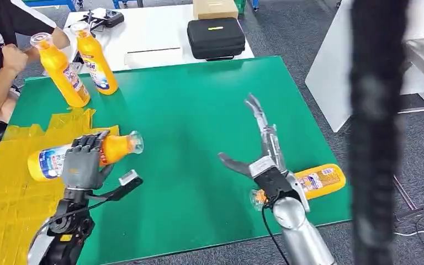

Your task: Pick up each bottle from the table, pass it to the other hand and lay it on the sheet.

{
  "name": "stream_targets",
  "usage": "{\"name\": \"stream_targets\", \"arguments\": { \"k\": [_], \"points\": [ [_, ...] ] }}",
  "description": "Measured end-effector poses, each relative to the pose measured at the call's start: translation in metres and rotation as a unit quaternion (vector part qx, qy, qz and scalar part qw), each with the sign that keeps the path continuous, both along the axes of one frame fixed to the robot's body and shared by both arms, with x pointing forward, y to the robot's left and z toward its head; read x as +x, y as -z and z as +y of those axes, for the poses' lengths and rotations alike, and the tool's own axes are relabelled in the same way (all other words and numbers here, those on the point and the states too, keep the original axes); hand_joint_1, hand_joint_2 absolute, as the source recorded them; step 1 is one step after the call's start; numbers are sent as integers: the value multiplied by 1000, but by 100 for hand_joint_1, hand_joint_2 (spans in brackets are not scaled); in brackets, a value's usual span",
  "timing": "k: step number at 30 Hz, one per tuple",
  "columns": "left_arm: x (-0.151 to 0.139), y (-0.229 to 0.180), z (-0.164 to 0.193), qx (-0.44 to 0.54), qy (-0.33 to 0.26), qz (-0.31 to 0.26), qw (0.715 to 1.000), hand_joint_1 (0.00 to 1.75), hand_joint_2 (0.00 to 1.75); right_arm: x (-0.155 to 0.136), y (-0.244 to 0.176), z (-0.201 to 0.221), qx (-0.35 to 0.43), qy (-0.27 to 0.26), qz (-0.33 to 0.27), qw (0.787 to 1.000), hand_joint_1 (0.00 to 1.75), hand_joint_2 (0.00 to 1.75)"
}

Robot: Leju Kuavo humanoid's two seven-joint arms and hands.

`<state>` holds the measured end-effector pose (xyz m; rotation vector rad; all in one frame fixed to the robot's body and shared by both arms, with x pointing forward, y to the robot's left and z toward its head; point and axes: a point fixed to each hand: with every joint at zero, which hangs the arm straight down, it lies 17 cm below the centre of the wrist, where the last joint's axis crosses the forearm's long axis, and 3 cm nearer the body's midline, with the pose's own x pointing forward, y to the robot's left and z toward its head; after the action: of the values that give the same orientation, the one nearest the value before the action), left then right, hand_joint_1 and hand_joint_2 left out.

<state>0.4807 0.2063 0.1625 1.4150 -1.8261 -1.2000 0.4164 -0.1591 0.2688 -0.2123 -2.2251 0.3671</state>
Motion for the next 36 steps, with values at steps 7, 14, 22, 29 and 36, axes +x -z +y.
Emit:
{"name": "stream_targets", "arguments": {
  "k": [7, 14, 22, 29, 36],
  "points": [
    [29, 50, -3, 68, -15, 58, 996, 175, 175, 0, -2, -12, -8, 14, -6, 1000, 0, 175],
    [38, 88, 2, 123, -23, 112, 986, 175, 175, 0, -3, -17, -11, 19, -8, 1000, 0, 175],
    [35, 123, 10, 166, -11, 157, 973, 175, 175, -10, 6, -25, -20, 32, 2, 999, 0, 175],
    [35, 131, 27, 173, -22, 163, 971, 175, 175, -17, 16, -29, -26, 37, 13, 999, 0, 175],
    [35, 132, 43, 173, -34, 162, 971, 175, 175, -19, 22, -30, -28, 38, 19, 999, 0, 175]
  ]
}}
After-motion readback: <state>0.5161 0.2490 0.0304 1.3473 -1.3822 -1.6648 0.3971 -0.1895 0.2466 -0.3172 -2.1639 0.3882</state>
